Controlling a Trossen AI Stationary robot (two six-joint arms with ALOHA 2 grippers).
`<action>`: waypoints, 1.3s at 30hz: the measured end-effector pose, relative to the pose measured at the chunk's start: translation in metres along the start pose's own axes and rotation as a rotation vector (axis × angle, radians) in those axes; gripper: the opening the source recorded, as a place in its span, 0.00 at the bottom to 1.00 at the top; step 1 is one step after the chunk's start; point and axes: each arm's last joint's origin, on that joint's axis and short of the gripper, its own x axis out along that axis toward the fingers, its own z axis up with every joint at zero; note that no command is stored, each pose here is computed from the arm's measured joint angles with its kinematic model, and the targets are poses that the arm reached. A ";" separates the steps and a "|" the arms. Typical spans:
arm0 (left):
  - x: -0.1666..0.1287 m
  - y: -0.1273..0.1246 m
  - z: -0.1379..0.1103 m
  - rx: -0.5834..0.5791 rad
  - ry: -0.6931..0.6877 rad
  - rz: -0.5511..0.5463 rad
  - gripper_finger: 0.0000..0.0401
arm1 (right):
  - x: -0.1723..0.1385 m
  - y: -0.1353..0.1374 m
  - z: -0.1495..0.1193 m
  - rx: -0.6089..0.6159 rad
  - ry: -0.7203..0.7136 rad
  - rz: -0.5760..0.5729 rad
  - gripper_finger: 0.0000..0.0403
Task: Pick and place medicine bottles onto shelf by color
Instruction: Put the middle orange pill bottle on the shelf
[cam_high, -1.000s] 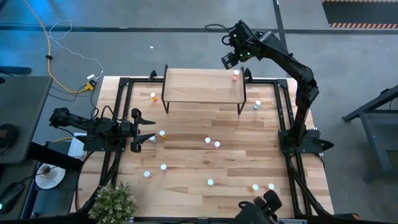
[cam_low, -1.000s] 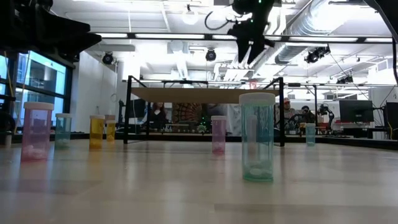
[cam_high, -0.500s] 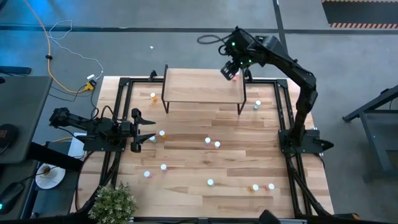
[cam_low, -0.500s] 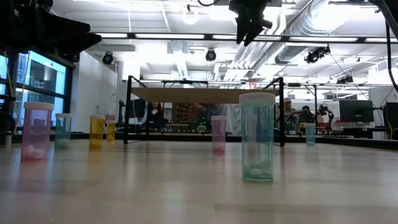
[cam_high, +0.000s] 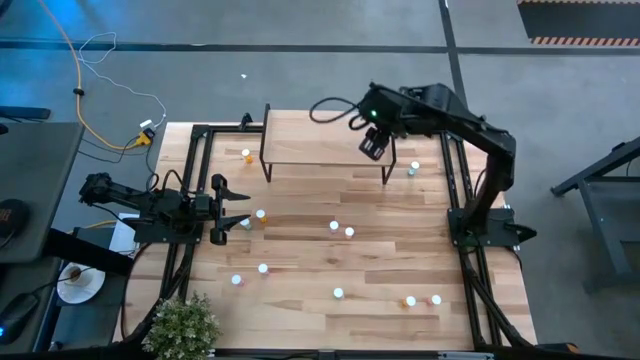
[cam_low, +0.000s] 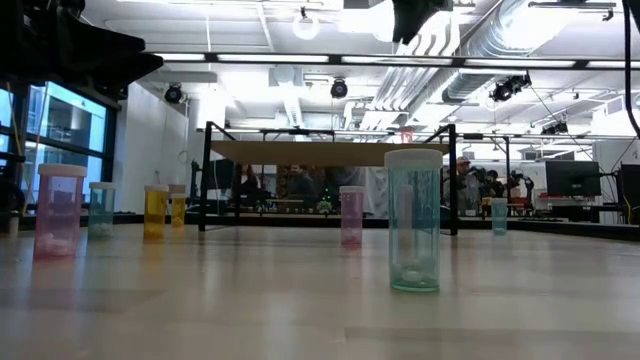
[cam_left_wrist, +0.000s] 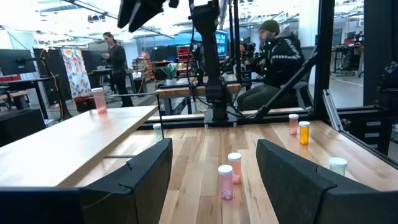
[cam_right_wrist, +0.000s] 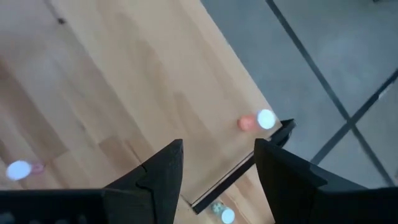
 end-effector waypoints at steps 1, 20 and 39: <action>0.000 0.000 0.000 0.000 0.000 0.000 0.56 | -0.004 0.003 -0.001 -0.010 -0.011 0.002 0.47; 0.000 0.000 0.000 0.000 0.000 0.000 0.56 | -0.051 0.036 -0.091 0.101 -0.185 -0.132 0.47; 0.000 0.000 0.003 -0.117 -0.030 -0.003 0.56 | -0.011 0.065 -0.187 0.267 -0.302 0.035 0.47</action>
